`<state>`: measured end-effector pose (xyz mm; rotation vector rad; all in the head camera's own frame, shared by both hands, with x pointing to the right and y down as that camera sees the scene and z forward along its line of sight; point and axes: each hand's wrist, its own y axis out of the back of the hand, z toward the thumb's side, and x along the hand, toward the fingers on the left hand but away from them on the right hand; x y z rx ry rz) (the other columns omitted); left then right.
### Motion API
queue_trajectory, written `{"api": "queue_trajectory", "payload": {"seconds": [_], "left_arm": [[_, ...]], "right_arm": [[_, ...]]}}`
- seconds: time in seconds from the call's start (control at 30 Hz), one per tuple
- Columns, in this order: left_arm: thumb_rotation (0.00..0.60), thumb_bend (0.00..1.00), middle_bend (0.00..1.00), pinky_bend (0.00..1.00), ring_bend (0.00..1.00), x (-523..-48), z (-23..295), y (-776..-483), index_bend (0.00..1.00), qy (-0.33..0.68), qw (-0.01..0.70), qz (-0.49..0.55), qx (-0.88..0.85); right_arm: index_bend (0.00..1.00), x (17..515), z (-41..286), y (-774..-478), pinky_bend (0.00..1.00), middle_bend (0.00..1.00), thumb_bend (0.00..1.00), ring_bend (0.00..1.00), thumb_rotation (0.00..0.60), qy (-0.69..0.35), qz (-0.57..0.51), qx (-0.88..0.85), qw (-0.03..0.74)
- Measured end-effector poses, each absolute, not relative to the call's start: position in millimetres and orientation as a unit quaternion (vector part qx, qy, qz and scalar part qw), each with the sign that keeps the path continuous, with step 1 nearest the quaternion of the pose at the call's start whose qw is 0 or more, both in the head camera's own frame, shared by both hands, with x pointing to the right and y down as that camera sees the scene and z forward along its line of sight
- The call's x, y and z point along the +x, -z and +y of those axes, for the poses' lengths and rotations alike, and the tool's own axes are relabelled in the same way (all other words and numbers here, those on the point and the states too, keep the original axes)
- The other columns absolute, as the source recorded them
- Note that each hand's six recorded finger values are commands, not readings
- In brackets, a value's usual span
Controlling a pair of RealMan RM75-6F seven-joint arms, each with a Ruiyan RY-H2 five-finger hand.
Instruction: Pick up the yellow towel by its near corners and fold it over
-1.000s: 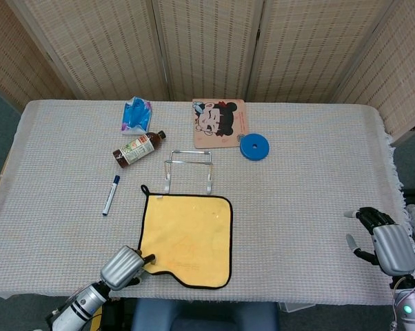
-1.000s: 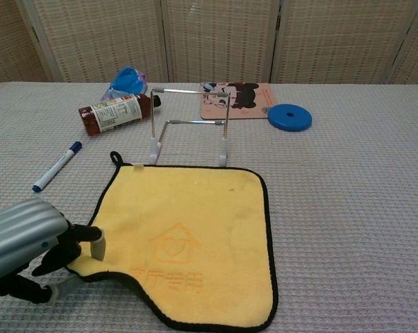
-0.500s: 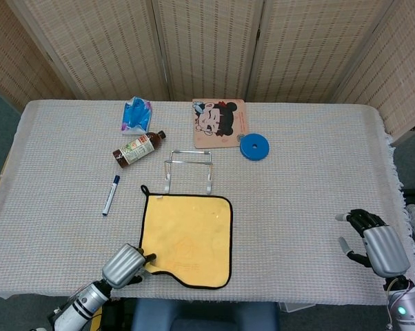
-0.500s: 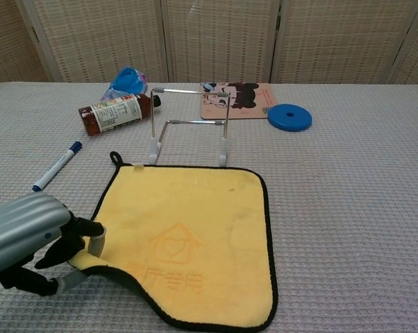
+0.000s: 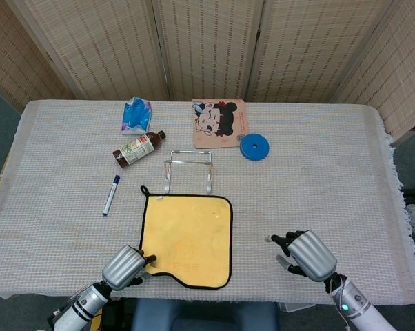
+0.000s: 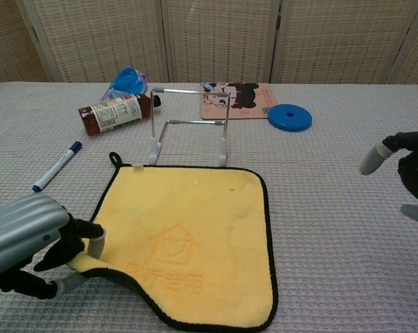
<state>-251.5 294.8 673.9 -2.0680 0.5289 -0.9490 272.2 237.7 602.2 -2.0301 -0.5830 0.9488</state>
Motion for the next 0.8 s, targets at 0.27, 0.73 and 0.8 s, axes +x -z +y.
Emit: {"api": "queue_trajectory", "payload": {"seconds": [0.27,0.73,0.8], "left_arm": [[0.6,0.45,0.94,0.9,0.77,-252,297,-673,0.6,0.374,0.389,0.212,-0.815],[0.6,0.45,0.95,0.9,0.77,-253,300,-674,0.59,0.376,0.385,0.217,-0.814],[0.6,0.45,0.95,0.9,0.77,-253,300,-674,0.6,0.376,0.385,0.218,-0.814]], "right_arm": [[0.36,201,262,-629,1.0,0.92,0.34,0.94,0.6,-0.326,-0.137,-0.839,0.413],[0.38,157,285,-661,1.0,0.93,0.28,0.95,0.6,-0.322,-0.053,-0.848,0.417],[0.38,153,288,-666,1.0,0.93,0.28,0.95,0.6,-0.323,-0.042,-0.848,0.418]]}}
